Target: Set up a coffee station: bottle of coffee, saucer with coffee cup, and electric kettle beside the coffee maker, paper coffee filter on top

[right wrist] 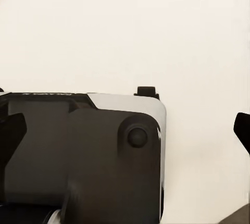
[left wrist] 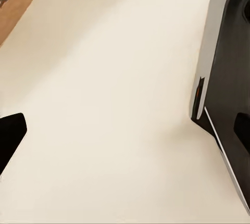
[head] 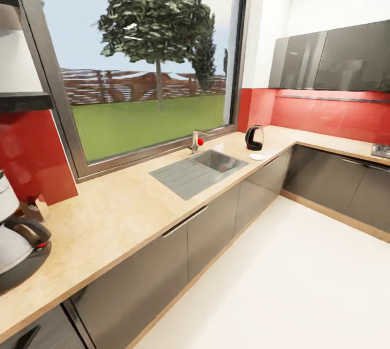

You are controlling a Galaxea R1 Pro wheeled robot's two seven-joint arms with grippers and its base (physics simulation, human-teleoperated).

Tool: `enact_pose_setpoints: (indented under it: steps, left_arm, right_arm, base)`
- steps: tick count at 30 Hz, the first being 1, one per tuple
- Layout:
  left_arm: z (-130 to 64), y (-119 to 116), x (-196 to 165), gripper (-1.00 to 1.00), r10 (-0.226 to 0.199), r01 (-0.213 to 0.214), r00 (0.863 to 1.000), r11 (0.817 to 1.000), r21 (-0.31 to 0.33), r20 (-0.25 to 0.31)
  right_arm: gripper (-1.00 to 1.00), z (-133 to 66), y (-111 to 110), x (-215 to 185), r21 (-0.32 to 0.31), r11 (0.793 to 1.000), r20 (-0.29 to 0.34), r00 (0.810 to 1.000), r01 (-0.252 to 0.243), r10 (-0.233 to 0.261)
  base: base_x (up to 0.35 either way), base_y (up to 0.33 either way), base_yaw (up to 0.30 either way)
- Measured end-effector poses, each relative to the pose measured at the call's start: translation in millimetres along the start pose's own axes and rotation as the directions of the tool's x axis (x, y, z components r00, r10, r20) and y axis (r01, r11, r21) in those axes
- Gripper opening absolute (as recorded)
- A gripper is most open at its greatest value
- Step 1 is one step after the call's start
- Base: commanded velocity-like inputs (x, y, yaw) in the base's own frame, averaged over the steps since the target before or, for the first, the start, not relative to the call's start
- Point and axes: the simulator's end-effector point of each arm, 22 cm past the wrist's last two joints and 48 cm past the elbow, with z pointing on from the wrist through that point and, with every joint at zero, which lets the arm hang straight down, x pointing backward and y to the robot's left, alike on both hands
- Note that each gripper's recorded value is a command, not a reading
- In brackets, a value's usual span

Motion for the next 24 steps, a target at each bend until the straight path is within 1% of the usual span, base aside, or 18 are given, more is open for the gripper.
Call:
enact_pose_setpoints:
  steps: [8,19,24]
  left_arm:
    - [0.0,0.2,0.0,1.0,0.0,0.0,1.0,1.0,-0.001,0.0]
    - [-0.2,-0.8,0.2,1.0,0.0,0.0,1.0,1.0,0.001,0.0]
    - [-0.2,-0.9,0.3,1.0,0.0,0.0,1.0,1.0,0.001,-0.001]
  right_arm:
    - [1.0,0.0,0.0,-0.1,0.0,1.0,0.0,1.0,0.0,0.0]
    - [1.0,-0.1,-0.3,-0.1,0.001,1.0,0.0,1.0,0.0,0.0]
    - [1.0,-0.1,-0.3,0.0,0.002,1.0,0.0,1.0,0.0,0.0]
  base:
    - [0.239,-0.196,-0.291]
    - [0.282,-0.148,-0.291]
    - [0.252,-0.194,-0.291]
